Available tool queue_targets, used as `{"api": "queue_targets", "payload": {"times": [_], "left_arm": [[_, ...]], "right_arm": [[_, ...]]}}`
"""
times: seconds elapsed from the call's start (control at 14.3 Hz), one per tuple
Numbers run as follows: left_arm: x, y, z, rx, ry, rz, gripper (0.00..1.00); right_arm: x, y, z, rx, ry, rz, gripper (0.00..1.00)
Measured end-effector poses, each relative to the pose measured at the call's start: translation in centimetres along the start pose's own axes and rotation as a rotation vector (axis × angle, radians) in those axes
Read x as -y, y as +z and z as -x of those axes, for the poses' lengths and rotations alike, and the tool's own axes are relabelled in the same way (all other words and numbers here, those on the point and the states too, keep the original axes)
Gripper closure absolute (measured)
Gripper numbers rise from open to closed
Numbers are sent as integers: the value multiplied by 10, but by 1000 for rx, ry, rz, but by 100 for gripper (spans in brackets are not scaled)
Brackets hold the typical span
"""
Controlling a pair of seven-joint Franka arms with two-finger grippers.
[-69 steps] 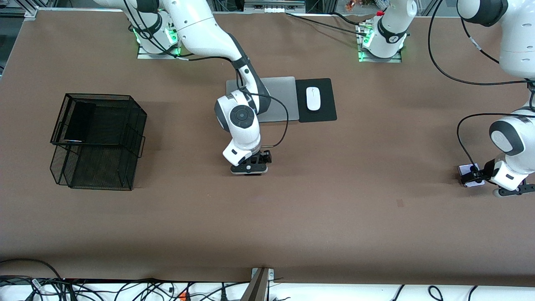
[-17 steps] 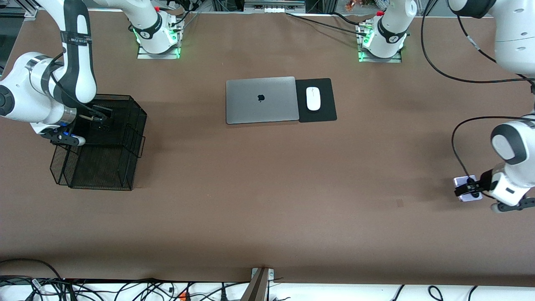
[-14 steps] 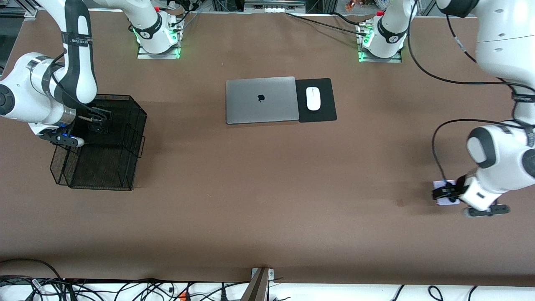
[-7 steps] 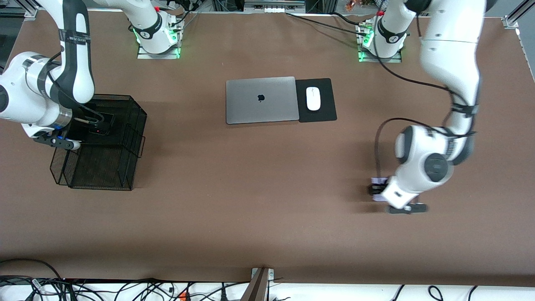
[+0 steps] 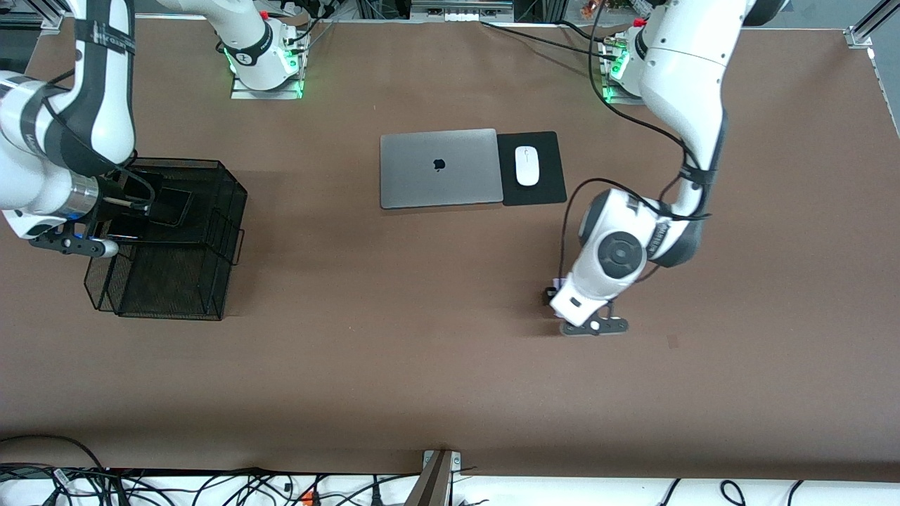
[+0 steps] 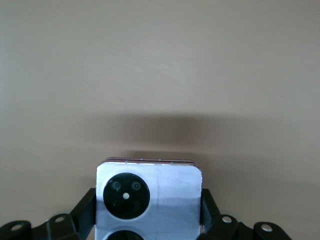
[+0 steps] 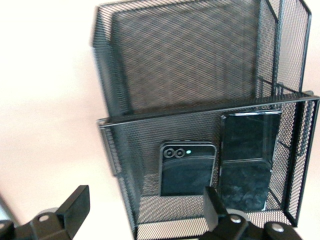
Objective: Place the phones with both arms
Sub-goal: 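Lower the white phone beside the laptop and open the left gripper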
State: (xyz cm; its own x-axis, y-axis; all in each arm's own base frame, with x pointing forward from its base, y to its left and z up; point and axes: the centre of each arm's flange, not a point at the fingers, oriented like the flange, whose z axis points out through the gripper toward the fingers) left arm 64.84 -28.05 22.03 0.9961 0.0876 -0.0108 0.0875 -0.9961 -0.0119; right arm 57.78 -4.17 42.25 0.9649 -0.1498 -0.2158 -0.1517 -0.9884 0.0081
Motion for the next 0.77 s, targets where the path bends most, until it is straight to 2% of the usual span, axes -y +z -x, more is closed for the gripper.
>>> {"api": "queue_targets", "payload": {"times": [0.35,0.56,0.77], "left_arm": [[-127,-9,56,-47,33,29,15],[-180,7,80,-62,76,36,15],[-206,16,86,-82,85,50,15]], "right_arm": [[58,-49,-1,-31,4,-100,1],[116,-57,2,-33,73,-108,0],[146,-70,10,-24,111,-108,0]]}}
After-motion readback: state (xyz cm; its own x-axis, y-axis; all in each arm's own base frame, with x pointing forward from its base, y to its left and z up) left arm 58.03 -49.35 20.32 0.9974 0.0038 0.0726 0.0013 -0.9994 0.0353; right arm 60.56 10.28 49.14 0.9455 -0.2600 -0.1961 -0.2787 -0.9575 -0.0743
